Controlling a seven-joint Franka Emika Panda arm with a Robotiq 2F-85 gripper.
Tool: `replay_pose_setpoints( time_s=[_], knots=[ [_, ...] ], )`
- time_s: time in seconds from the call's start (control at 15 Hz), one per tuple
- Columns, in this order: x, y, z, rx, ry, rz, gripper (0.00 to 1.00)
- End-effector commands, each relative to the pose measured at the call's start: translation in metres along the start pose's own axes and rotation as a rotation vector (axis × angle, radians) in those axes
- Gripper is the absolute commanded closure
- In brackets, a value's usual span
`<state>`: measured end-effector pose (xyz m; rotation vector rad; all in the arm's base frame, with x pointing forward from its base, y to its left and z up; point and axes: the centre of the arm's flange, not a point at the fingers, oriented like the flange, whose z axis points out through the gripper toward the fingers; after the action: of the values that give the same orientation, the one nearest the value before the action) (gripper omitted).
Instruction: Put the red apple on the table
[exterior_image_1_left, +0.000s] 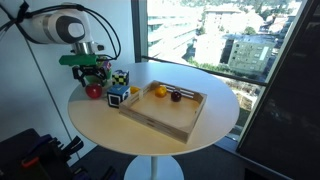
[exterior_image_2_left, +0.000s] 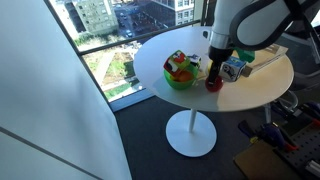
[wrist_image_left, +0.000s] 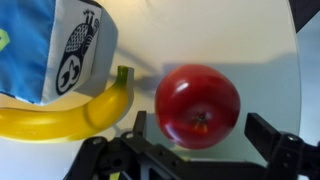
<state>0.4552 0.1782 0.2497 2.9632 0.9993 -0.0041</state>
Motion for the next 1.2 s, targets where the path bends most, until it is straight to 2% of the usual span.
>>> replay_pose_setpoints(
  time_s=[0.0,0.4,1.13],
  knots=[
    [-0.003,0.000,-0.028,-0.017,-0.006,0.022,0.00],
    [-0.011,0.003,-0.057,-0.032,-0.059,0.098,0.00],
    [-0.045,0.025,-0.091,-0.033,-0.153,0.405,0.00]
  ],
)
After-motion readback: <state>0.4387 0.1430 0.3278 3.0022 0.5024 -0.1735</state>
